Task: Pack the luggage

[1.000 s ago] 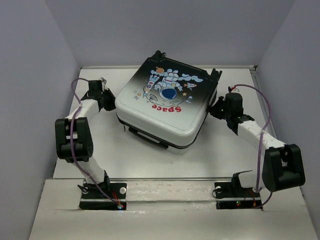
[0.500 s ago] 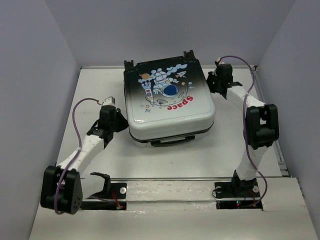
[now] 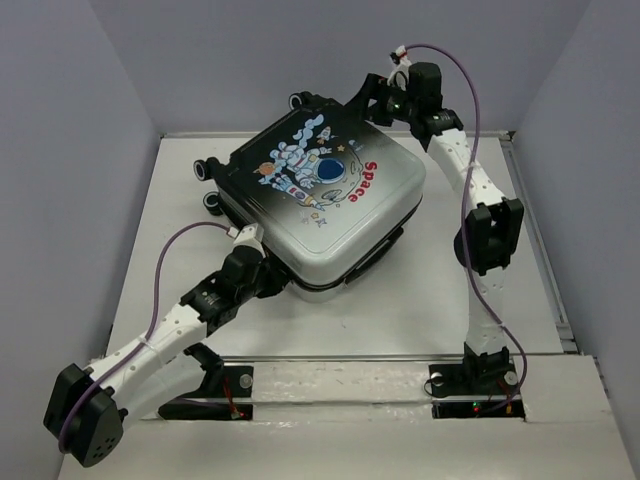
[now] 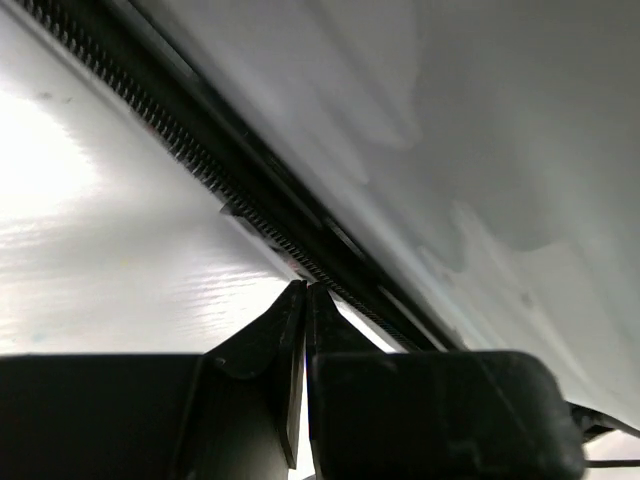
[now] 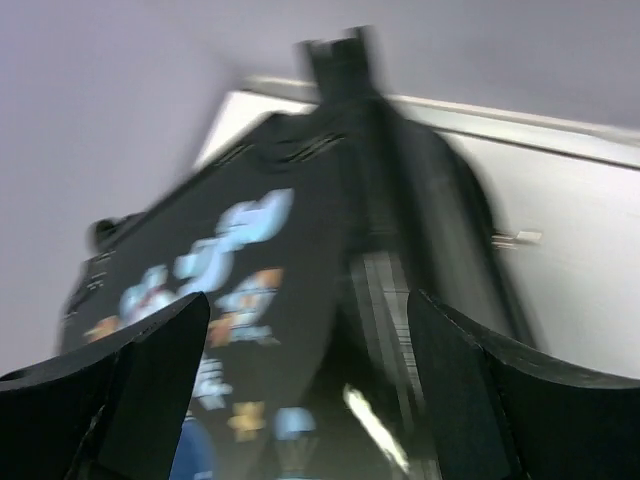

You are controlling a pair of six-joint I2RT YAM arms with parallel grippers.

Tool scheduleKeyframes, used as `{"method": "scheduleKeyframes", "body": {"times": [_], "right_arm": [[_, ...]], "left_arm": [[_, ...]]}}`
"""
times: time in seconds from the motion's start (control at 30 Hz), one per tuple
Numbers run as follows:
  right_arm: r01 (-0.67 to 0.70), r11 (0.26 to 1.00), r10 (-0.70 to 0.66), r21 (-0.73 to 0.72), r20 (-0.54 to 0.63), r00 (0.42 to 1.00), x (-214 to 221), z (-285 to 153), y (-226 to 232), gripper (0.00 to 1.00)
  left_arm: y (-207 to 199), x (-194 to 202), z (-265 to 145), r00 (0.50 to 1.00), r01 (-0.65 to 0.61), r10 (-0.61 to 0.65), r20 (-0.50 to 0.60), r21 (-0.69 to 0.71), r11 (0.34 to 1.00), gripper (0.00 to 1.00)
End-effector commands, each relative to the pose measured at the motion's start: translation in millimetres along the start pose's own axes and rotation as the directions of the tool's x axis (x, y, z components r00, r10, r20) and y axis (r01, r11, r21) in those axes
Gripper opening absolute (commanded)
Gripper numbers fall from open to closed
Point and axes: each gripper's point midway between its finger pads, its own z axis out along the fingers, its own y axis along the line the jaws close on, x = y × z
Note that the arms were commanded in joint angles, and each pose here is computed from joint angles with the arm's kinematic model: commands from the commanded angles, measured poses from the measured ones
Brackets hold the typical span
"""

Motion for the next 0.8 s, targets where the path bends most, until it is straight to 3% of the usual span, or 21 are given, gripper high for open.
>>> {"method": "scheduleKeyframes", "body": {"times": [0.0, 0.07, 0.2, 0.23, 0.27, 0.3, 0.33, 0.37, 0.43, 0.47, 0.5, 0.57, 0.6, 0.7, 0.77], "right_arm": [[0.015, 0.976, -0.022, -0.219, -0.026, 0.999, -17.9, -27.3, 86.0, 0.86], [0.095, 0.970, -0.088, -0.223, 0.039, 0.995, -39.6, -51.5, 100.9, 0.87], [0.201, 0.956, -0.187, -0.215, 0.085, 0.979, -34.5, -84.0, 112.0, 0.82], [0.265, 0.937, -0.231, -0.226, 0.167, 0.959, -48.2, -124.1, 141.4, 0.69], [0.250, 0.946, -0.225, -0.206, 0.138, 0.965, -13.1, -119.9, 123.3, 0.58], [0.309, 0.925, -0.262, -0.221, 0.219, 0.940, -16.3, -163.8, 153.8, 0.29], [0.314, 0.923, -0.263, -0.221, 0.231, 0.937, 0.2, -175.4, 155.6, 0.17], [0.274, 0.937, -0.233, -0.217, 0.194, 0.953, 49.7, -168.8, 137.2, 0.07], [0.306, 0.915, -0.246, -0.264, 0.236, 0.940, 88.4, -201.4, 162.0, 0.07], [0.317, 0.908, -0.261, -0.274, 0.220, 0.940, 115.3, -203.2, 162.1, 0.07], [0.295, 0.916, -0.264, -0.272, 0.143, 0.954, 174.2, -195.4, 151.4, 0.07], [0.296, 0.922, -0.267, -0.250, 0.144, 0.953, 207.5, -205.9, 143.2, 0.07], [0.270, 0.934, -0.250, -0.232, 0.111, 0.962, 241.1, -205.5, 121.9, 0.11], [0.245, 0.944, -0.226, -0.223, 0.107, 0.968, 277.2, -213.8, 99.1, 0.31], [0.263, 0.939, -0.244, -0.222, 0.112, 0.963, 283.8, -215.5, 94.2, 0.35]], "left_arm": [[-67.6, -59.3, -18.0, 0.984, 0.012, -0.049, 0.169, 0.212, 0.977, 0.15], [-76.0, -65.4, -18.7, 0.983, -0.005, -0.038, 0.181, 0.231, 0.973, 0.16], [-87.1, -77.2, -19.5, 0.977, -0.018, -0.037, 0.208, 0.255, 0.967, 0.16], [-90.5, -78.0, -20.0, 0.978, -0.022, -0.036, 0.208, 0.266, 0.964, 0.16], [-94.0, -82.5, -21.6, 0.975, -0.025, -0.037, 0.220, 0.276, 0.961, 0.16], [-95.0, -83.0, -21.9, 0.974, -0.031, -0.033, 0.222, 0.277, 0.961, 0.17], [-95.6, -84.8, -22.3, 0.974, -0.032, -0.033, 0.226, 0.276, 0.961, 0.17], [-97.4, -86.9, -23.4, 0.972, -0.034, -0.034, 0.233, 0.280, 0.959, 0.17], [-102.5, -87.8, -23.1, 0.972, -0.032, -0.040, 0.231, 0.301, 0.953, 0.18], [-104.4, -88.0, -22.1, 0.972, -0.032, -0.041, 0.230, 0.307, 0.951, 0.18], [-104.8, -86.1, -18.2, 0.975, -0.031, -0.039, 0.221, 0.302, 0.953, 0.18], [-113.6, -81.2, -17.4, 0.982, -0.035, -0.032, 0.188, 0.339, 0.940, 0.18], [-113.9, -79.9, -15.2, 0.983, -0.032, -0.032, 0.181, 0.338, 0.941, 0.18], [-114.6, -80.7, -16.3, 0.981, -0.033, -0.034, 0.189, 0.344, 0.939, 0.18], [-113.5, -80.6, -17.4, 0.980, -0.033, -0.036, 0.194, 0.342, 0.939, 0.19]]}}
